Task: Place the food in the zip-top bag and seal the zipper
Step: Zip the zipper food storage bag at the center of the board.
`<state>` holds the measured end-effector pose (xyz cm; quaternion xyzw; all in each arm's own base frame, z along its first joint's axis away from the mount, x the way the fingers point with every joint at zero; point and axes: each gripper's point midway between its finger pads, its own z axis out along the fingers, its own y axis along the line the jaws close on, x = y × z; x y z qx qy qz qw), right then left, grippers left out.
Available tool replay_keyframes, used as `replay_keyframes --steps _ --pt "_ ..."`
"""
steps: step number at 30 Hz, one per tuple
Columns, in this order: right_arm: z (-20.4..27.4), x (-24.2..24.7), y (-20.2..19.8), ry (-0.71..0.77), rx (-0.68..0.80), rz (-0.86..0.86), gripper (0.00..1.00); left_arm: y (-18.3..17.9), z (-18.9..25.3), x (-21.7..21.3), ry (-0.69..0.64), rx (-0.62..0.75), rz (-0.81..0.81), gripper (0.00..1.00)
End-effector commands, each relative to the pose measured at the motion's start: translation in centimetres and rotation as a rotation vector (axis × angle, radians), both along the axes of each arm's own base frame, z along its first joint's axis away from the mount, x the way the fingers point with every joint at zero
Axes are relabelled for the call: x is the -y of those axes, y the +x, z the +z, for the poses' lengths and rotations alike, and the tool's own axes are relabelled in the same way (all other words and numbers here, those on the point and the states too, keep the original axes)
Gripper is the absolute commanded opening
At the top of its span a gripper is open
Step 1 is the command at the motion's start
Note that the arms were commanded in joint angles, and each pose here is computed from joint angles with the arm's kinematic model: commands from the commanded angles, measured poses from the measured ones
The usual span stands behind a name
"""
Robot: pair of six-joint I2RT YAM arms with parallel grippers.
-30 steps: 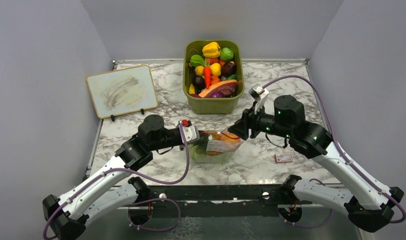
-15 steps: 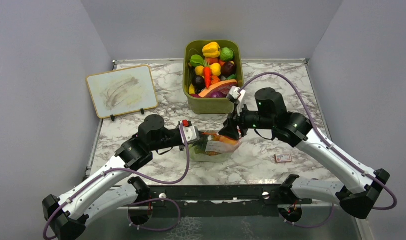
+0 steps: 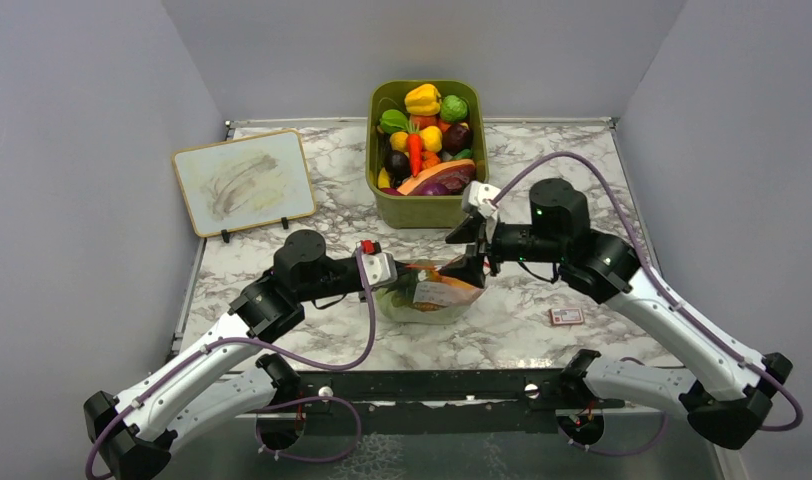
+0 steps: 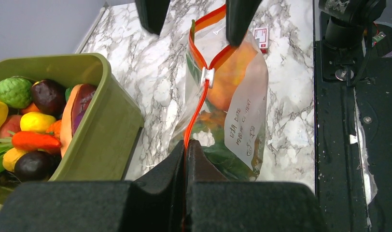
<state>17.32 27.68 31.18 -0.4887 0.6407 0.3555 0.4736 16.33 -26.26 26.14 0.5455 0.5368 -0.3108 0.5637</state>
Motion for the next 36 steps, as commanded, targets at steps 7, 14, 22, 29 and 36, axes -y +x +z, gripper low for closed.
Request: replay_keyframes --steps 7,14,22,29,36 --pt "-2.6 -2.5 0.0 -0.078 0.116 0.236 0.5 -0.5 2.7 0.6 -0.084 0.069 -0.045 0.0" --pt "-2.2 -1.7 0.2 -0.073 0.157 0.197 0.01 0.5 1.7 -0.6 -0.018 0.076 0.038 0.0" --pt "-3.6 0.2 0.4 -0.16 0.149 0.129 0.01 0.1 1.5 -1.6 0.011 0.073 0.054 0.0" --pt "-1.8 2.7 0.8 -0.197 0.183 0.014 0.01 0.8 -0.1 -2.6 0.088 0.072 0.1 0.0" --pt "-2.7 5.7 1.4 -0.27 0.145 -0.143 0.01 0.8 -1.4 -3.7 0.131 0.065 0.138 0.0"
